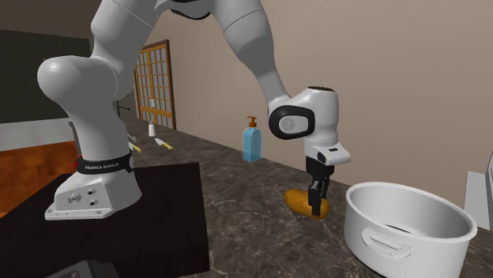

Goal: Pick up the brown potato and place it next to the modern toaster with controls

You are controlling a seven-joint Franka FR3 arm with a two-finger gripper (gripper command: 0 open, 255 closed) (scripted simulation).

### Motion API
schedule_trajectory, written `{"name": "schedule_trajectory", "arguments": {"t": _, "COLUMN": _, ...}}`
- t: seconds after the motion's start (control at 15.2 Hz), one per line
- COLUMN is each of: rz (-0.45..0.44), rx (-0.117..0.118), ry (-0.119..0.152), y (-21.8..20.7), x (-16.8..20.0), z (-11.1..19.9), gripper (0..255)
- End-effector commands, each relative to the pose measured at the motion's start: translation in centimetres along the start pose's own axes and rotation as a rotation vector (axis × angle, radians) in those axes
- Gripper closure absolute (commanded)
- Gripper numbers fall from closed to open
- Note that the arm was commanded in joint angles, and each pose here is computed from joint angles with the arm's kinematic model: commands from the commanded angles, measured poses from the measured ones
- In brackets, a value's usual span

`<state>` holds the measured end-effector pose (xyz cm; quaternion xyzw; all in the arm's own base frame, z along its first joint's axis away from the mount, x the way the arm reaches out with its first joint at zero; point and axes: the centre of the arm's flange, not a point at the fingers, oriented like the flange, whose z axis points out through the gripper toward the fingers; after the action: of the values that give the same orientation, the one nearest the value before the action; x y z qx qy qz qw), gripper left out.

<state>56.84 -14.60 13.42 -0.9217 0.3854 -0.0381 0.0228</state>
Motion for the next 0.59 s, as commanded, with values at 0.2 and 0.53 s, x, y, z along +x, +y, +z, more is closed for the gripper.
{"name": "schedule_trajectory", "arguments": {"t": 0.2, "rz": -0.001, "rx": 0.0, "ry": -0.001, "y": 0.0, "x": 0.0, "z": -0.5, "gripper": 255}}
{"name": "schedule_trajectory", "arguments": {"t": 0.53, "rz": -0.001, "rx": 0.0, "ry": -0.001, "y": -0.2, "x": 0.1, "z": -3.1, "gripper": 255}}
